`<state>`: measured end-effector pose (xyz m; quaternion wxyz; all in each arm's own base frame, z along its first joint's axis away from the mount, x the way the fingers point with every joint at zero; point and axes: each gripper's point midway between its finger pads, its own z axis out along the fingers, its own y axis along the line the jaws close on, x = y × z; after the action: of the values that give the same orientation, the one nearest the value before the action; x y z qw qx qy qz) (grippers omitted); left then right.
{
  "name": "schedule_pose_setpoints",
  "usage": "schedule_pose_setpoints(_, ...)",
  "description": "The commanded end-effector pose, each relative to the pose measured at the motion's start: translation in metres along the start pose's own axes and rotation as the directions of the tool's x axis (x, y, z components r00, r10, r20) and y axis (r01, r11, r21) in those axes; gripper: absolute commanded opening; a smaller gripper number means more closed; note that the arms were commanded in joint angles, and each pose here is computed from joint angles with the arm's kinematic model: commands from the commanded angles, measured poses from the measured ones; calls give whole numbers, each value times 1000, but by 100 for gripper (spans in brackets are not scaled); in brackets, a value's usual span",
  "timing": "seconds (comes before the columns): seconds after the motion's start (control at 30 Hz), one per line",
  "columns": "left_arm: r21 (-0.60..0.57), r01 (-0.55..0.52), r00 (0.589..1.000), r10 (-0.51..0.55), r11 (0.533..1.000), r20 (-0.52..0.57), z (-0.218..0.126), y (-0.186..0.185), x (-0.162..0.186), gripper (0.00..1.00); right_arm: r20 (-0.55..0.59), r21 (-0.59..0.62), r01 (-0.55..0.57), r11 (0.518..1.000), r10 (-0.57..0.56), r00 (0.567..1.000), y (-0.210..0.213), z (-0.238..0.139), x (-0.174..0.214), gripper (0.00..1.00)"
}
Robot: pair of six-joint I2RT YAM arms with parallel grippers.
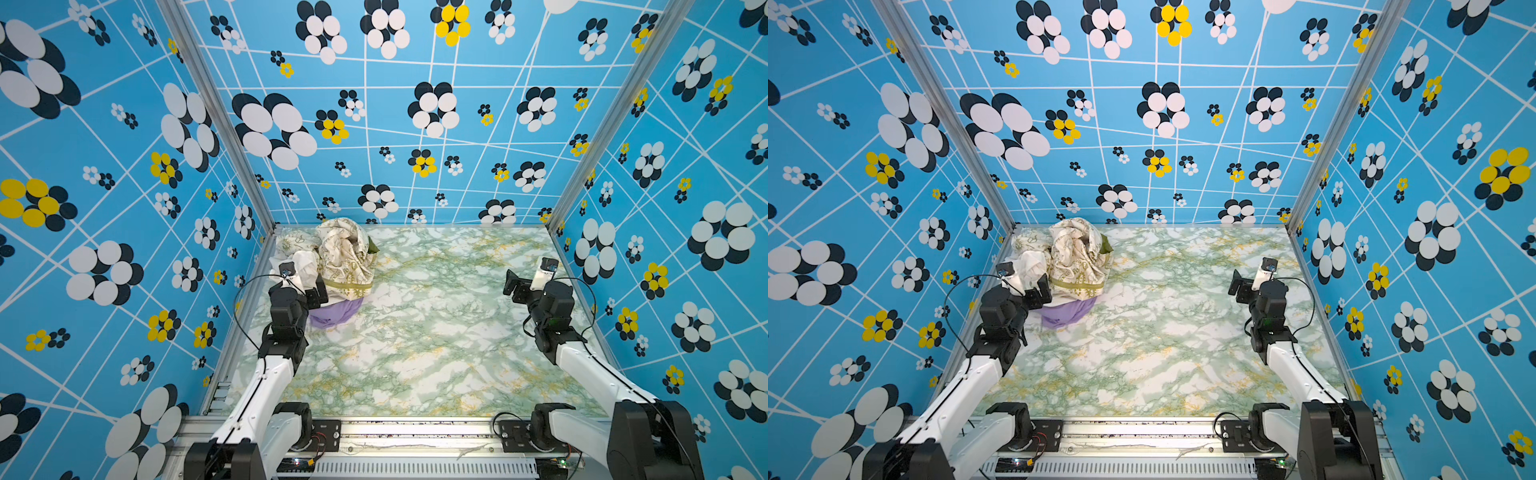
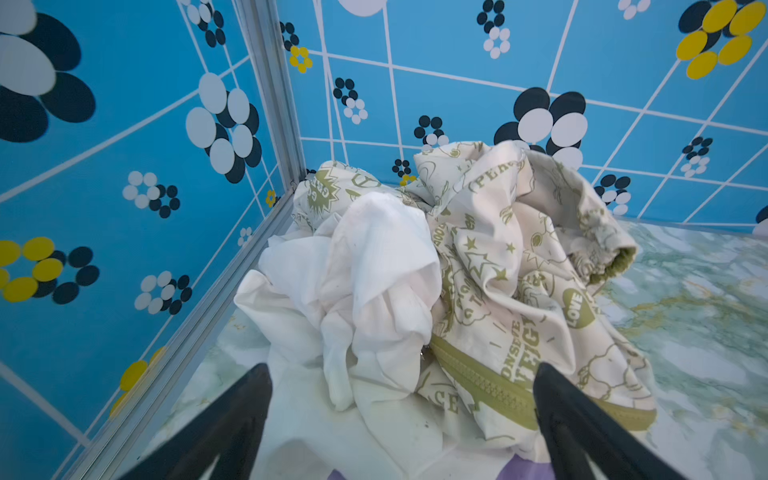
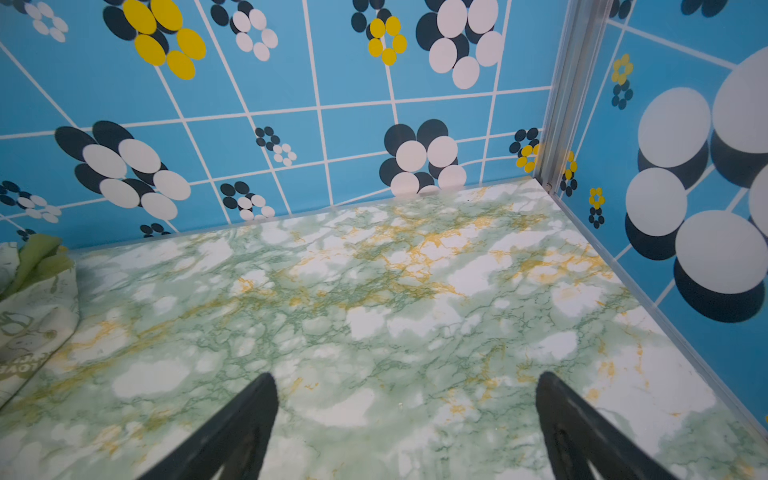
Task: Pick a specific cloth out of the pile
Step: 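Lower the left gripper to the purple T-shirt under the pile while the right arm rises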
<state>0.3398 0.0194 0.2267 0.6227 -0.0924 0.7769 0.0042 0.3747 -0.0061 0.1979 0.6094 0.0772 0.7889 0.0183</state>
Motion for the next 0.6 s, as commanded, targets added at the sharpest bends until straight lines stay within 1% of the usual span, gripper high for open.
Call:
schedule_pose_setpoints(0.0, -80, 105, 981, -116, 991, -155, -22, 13, 24, 99, -87, -52, -80, 995, 75, 993, 11, -8, 2, 99)
schedule_pose_setpoints(0.07, -89, 149, 967, -164, 985, -196, -33, 13, 24, 99, -86, -80, -99, 992, 92, 992, 18, -12, -8, 99)
schedule_pose_setpoints(0.13, -85, 207, 942, -222, 975, -251, -41, 8, 28, 100, -84, -120, -116, 986, 106, 991, 26, -16, -18, 99)
schedule_pose_setpoints(0.2, -93, 265, 905, -281, 960, -318, -48, 4, 38, 99, -93, -160, -134, 978, 120, 988, 35, -20, -24, 99)
schedule_pose_setpoints(0.23, -115, 296, 884, -318, 948, -342, -51, 4, 45, 98, -99, -176, -139, 975, 123, 987, 38, -22, -27, 99)
schedule_pose_setpoints(0.33, -171, 408, 799, -442, 897, -409, -60, 1, 68, 94, -121, -233, -145, 962, 119, 985, 51, -28, -32, 99)
schedule_pose_setpoints(0.47, -227, 532, 678, -571, 816, -462, -65, -6, 102, 90, -146, -298, -126, 946, 86, 986, 68, -39, -33, 99)
schedule_pose_setpoints(0.5, -239, 553, 657, -594, 798, -465, -65, -7, 109, 89, -154, -312, -115, 943, 70, 986, 73, -41, -31, 99)
schedule_pose_setpoints(0.57, -240, 590, 631, -625, 771, -460, -62, -10, 116, 88, -165, -332, -89, 939, 35, 986, 80, -45, -27, 99)
